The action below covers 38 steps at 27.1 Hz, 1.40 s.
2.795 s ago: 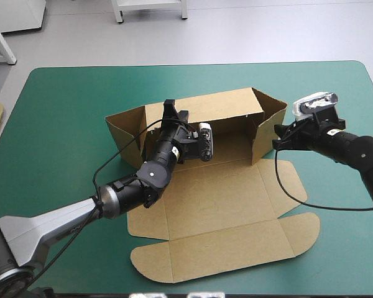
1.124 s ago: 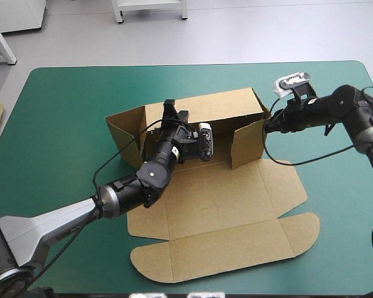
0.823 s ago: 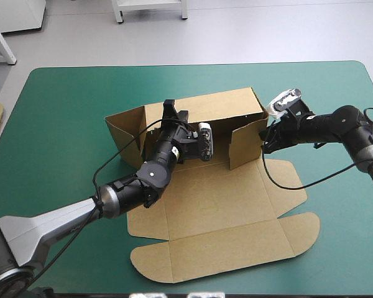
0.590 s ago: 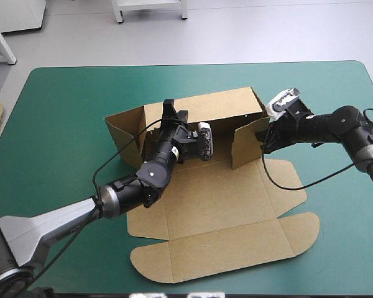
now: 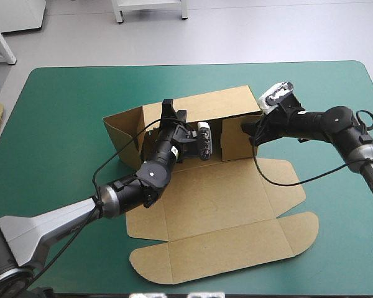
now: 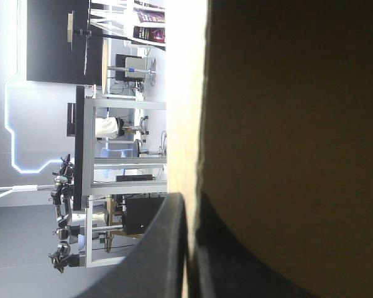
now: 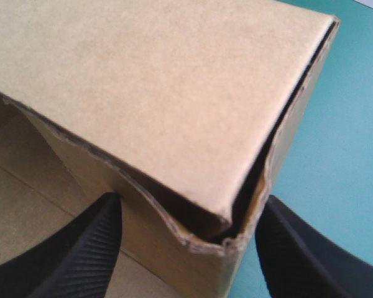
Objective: Fold the box
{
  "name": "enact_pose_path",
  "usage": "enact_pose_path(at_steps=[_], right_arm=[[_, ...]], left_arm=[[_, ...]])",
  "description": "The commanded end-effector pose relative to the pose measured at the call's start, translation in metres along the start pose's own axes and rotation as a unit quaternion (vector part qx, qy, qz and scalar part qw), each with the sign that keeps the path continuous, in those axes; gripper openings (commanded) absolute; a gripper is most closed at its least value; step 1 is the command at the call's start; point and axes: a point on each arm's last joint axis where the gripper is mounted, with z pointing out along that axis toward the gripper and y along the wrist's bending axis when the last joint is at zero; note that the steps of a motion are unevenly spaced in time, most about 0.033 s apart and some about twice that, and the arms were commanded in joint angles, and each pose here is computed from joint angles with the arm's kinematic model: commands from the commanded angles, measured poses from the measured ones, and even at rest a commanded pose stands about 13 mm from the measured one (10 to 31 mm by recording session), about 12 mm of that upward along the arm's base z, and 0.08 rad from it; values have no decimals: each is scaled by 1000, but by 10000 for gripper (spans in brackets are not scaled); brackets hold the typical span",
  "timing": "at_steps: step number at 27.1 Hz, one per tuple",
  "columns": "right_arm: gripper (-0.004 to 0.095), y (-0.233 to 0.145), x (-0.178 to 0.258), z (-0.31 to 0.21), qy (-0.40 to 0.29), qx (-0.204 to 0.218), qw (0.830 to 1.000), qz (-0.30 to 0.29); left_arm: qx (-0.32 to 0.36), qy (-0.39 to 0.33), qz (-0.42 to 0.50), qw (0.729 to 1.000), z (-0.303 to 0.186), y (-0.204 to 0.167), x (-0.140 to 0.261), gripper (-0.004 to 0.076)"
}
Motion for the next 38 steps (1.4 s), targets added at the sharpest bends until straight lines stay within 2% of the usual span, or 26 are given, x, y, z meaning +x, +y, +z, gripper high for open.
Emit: enact_pose_path(at_steps=[1, 7, 18, 20, 22, 23, 24, 26, 31, 35, 38], right_arm=[[555, 6, -23, -12, -54, 26, 998, 4], [420, 7, -20, -3, -51, 18, 998, 25], [-21, 11, -18, 1, -46, -15, 999, 25], [-17, 11, -19, 1, -49, -16, 998, 28], [-17, 11, -19, 1, -49, -14, 998, 29], [-17, 10, -19, 1, -51, -11, 998, 31], [-17, 9, -20, 1, -54, -2, 998, 38], [-17, 6, -21, 1, -60, 13, 997, 48], [-17, 1, -21, 0, -63, 34, 995, 68], [-17, 1, -20, 1, -62, 35, 995, 73], [-17, 1, -20, 1, -62, 33, 994, 82]], left_arm=[[-38, -1, -21, 999, -11, 23, 0, -8], [-38, -1, -21, 999, -11, 23, 0, -8], [-31, -12, -21, 999, -11, 22, -2, -6], [-29, -15, -21, 999, -11, 21, -2, 33], [-26, -21, -20, 999, -11, 21, -3, 120], [-23, -27, -21, 999, -12, 21, -4, 175], [-20, -35, -21, 999, -12, 20, -6, 276], [-19, -46, -24, 998, -18, 20, -14, 384], [-12, -143, -119, 982, -64, 31, -47, 404], [-10, -184, -185, 965, -88, 48, -57, 403], [-17, -195, -249, 948, -96, 74, -59, 403]])
